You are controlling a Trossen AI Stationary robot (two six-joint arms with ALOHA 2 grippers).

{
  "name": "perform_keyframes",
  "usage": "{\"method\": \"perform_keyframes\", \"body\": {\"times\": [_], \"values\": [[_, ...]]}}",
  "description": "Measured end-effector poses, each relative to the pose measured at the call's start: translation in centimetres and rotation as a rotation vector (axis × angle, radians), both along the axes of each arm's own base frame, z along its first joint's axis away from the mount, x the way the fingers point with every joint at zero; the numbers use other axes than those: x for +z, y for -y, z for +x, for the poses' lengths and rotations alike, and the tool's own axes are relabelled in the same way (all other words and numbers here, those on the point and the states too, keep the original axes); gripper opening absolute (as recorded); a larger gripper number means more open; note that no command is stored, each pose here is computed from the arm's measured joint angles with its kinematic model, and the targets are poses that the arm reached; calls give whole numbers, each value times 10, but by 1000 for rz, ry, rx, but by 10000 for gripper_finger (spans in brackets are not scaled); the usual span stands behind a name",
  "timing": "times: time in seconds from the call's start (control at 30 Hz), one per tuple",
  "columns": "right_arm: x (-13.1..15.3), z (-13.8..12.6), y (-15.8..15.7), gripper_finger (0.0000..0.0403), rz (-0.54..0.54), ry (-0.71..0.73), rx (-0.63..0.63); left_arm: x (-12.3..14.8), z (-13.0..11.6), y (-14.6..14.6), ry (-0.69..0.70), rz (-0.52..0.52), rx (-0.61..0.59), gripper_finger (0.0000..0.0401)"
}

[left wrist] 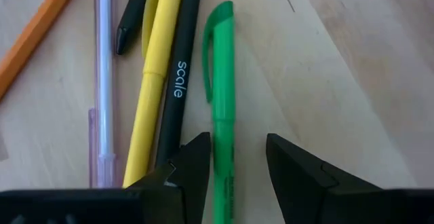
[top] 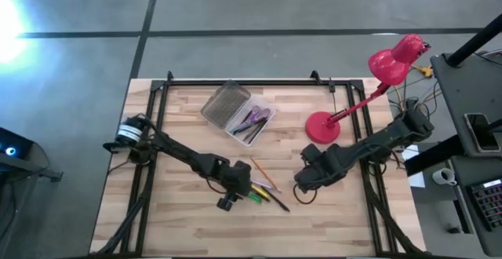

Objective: Pick & place school supplies into a supply box
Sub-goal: Put the green pen into the black supply box

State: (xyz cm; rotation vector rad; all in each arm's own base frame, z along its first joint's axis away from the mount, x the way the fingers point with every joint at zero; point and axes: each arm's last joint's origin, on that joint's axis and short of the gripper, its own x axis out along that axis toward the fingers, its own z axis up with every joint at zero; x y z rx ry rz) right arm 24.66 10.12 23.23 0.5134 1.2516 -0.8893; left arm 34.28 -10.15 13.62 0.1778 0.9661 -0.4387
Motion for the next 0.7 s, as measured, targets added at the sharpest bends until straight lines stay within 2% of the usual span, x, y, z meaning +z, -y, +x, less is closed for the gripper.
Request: {"method": "perform_keyframes", "body": {"times": [0.17,0.33,0.43,0.6,0.7], "values": [[-6,-3,1,171,-12,-21,0,-12,-4,-2,-16,41,17,125],[-12,-4,2,171,-11,-21,0,-14,-6,-3,-31,46,20,65],[-14,-5,2,171,-12,-24,0,-12,-5,-2,-56,13,13,17],[-16,-6,3,171,-15,-34,5,-1,-5,-1,-124,-52,69,15],[-16,-6,3,171,-14,-39,21,13,-19,-2,-216,-152,146,11]]}}
